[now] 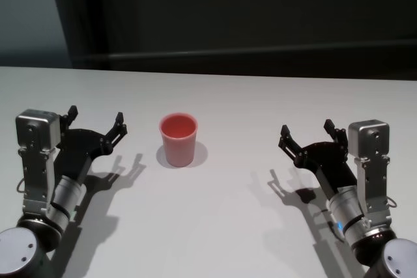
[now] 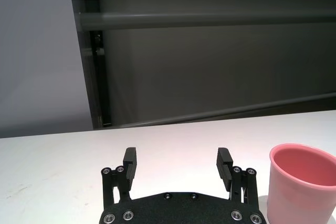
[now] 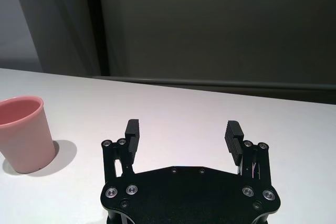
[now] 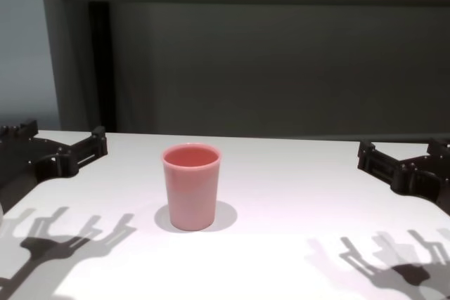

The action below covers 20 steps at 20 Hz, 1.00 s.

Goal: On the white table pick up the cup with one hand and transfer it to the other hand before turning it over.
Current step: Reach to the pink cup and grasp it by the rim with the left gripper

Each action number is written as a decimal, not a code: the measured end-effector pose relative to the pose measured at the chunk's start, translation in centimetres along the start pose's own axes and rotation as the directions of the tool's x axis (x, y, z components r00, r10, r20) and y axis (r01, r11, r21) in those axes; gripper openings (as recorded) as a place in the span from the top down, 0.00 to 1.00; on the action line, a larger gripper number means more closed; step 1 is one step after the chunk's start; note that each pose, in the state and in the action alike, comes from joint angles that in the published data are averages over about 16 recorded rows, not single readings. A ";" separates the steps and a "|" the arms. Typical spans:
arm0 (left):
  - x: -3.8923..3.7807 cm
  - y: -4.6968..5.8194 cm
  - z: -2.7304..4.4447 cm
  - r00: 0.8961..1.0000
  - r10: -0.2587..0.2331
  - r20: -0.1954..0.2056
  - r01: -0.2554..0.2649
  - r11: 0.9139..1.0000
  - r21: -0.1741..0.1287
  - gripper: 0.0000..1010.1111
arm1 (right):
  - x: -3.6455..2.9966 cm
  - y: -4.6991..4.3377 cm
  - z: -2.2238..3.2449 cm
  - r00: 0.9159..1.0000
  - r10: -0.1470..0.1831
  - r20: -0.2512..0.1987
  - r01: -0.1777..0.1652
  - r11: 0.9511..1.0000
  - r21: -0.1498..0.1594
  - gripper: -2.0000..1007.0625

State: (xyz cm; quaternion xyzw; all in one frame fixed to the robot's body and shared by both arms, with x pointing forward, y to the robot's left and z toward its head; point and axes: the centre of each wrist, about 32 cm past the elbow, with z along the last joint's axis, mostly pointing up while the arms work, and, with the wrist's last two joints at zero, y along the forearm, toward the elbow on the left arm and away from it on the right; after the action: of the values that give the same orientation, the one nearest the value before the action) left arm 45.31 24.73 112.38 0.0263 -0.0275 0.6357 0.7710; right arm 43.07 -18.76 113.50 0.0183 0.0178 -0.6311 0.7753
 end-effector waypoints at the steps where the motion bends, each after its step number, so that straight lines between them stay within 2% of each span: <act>1: 0.00 0.0 0.00 1.000 0.000 0.000 0.000 1.000 0.000 0.01 | 0.00 0.00 0.00 1.000 0.000 0.000 0.000 1.000 0.000 0.00; 7: 0.12 0.0 0.08 1.000 -0.010 0.004 0.010 1.000 -0.001 0.01 | 0.00 0.00 0.00 1.000 0.000 0.000 0.000 1.000 0.000 0.00; 11: 0.64 0.0 0.48 0.999 -0.037 0.013 0.037 0.999 -0.003 0.01 | 0.00 0.00 0.00 1.000 0.000 0.000 0.000 1.000 0.000 0.00; 16: 1.81 -0.1 1.47 0.995 -0.091 0.052 0.091 0.996 -0.002 0.01 | 0.00 0.00 0.00 1.000 0.000 0.000 0.000 1.000 0.000 0.00; 20: 3.05 -0.3 2.79 0.980 -0.159 0.122 0.159 0.987 0.011 0.01 | 0.00 0.00 0.00 1.000 0.000 0.000 0.000 1.000 0.000 0.00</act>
State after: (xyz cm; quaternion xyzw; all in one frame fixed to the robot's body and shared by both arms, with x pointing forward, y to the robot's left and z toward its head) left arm 46.12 27.45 115.39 0.0680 -0.0722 0.5692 0.8162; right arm 43.07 -18.76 113.50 0.0183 0.0178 -0.6311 0.7753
